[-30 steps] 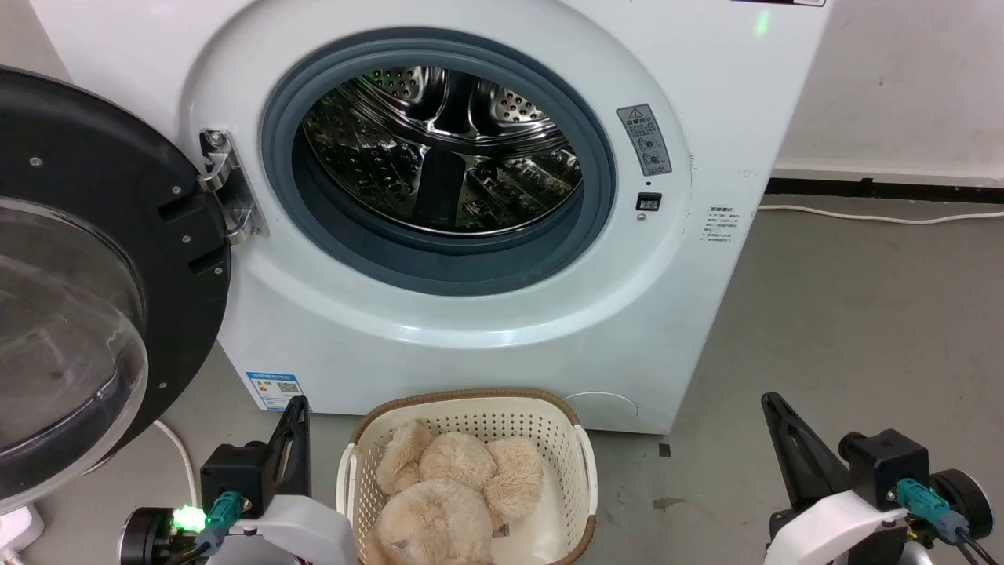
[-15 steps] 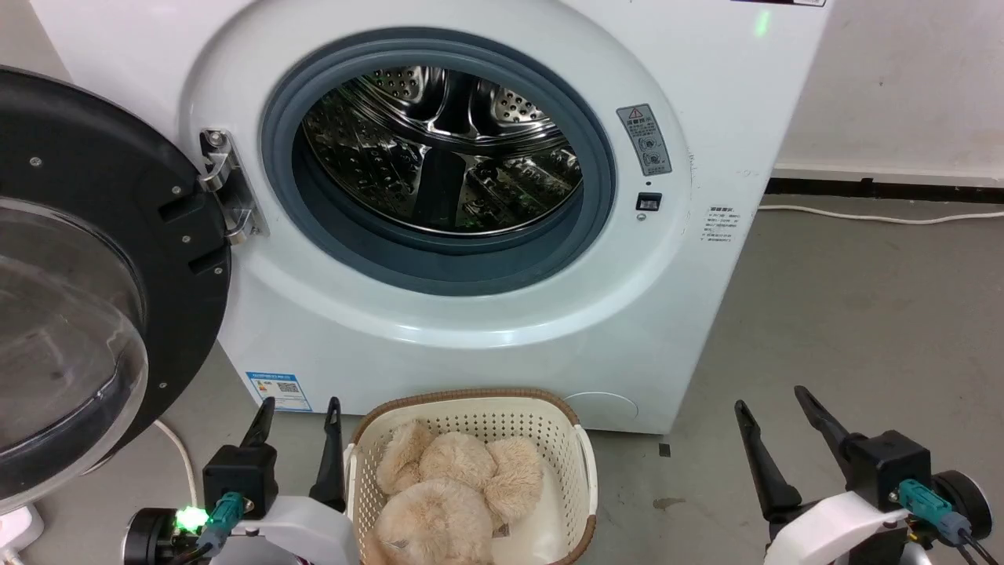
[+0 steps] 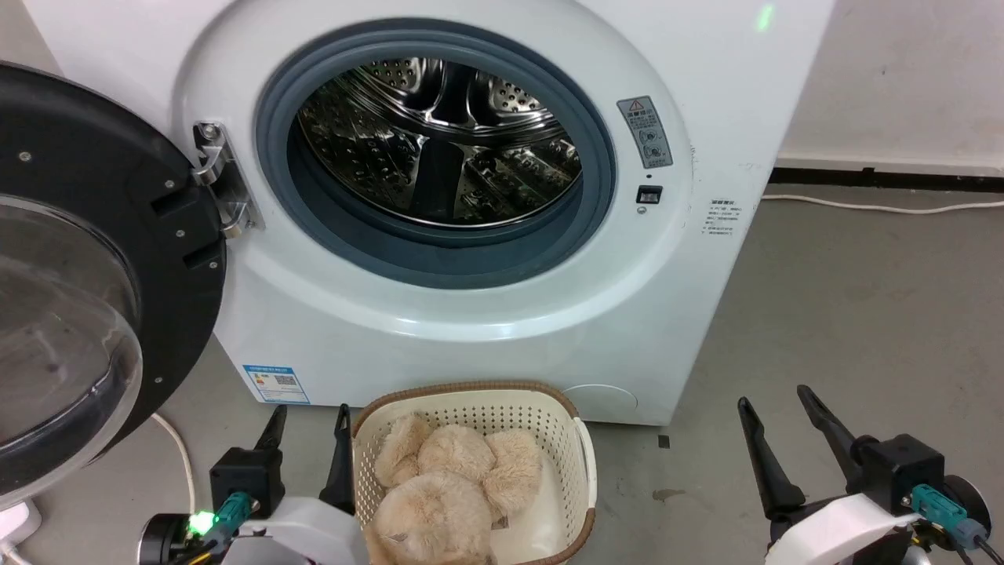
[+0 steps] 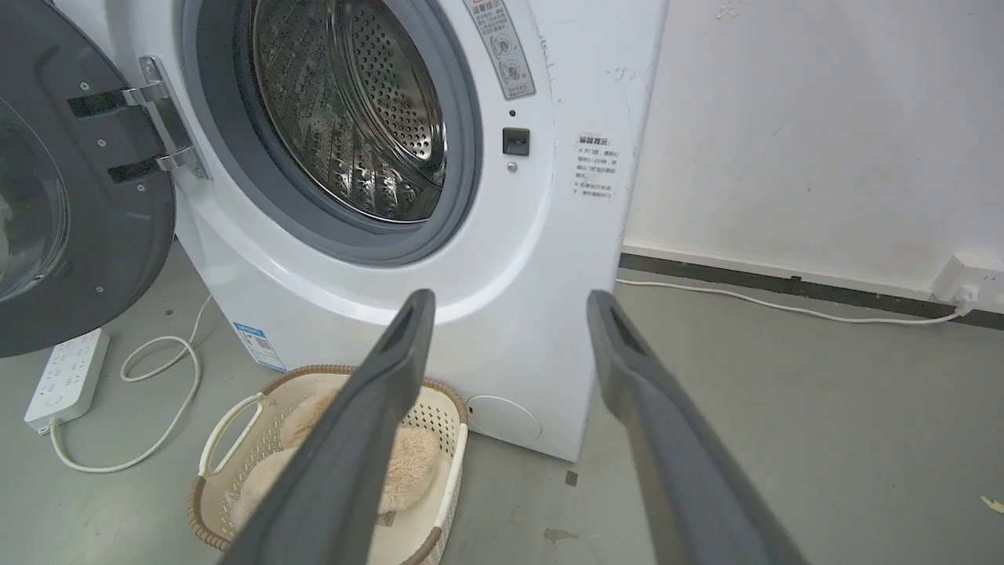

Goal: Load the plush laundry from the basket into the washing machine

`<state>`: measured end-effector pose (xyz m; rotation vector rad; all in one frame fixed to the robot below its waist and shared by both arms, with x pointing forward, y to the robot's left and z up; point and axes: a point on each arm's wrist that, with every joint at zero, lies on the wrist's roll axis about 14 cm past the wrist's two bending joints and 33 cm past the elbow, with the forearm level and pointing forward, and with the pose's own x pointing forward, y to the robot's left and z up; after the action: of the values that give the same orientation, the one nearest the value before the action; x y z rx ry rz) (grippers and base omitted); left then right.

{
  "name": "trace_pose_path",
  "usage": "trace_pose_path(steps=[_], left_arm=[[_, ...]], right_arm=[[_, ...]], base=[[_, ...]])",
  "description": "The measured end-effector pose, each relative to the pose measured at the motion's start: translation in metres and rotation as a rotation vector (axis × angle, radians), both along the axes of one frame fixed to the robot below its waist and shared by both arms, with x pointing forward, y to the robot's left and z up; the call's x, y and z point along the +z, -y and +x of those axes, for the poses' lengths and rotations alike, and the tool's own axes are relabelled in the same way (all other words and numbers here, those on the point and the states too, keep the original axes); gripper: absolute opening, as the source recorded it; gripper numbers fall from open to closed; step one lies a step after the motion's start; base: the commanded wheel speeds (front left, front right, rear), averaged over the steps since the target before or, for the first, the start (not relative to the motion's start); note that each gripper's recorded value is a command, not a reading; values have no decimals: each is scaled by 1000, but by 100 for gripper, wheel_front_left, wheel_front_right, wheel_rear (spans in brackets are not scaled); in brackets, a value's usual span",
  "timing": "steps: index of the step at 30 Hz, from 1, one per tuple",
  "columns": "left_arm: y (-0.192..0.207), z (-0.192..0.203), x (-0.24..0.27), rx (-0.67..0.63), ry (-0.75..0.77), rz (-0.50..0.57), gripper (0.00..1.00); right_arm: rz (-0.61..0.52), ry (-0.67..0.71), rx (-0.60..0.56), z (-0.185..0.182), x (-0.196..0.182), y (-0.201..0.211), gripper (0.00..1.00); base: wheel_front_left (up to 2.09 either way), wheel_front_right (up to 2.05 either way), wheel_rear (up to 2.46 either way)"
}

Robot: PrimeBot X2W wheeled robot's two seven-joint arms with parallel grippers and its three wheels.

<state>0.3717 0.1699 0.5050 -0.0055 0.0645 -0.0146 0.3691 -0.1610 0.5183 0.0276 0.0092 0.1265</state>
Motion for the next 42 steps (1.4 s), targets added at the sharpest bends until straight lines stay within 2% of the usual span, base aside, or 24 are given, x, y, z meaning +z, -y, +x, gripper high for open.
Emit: trace_pose_path(steps=[20, 42], left_arm=[[30, 32, -60, -97, -254, -35, 100], [51, 54, -176, -177, -660, -37, 100]], right_arm=[[86, -61, -43, 6, -27, 12, 100], [185, -174, -137, 22, -78, 34, 100]], base=[[0, 0, 0], [0, 0, 0]])
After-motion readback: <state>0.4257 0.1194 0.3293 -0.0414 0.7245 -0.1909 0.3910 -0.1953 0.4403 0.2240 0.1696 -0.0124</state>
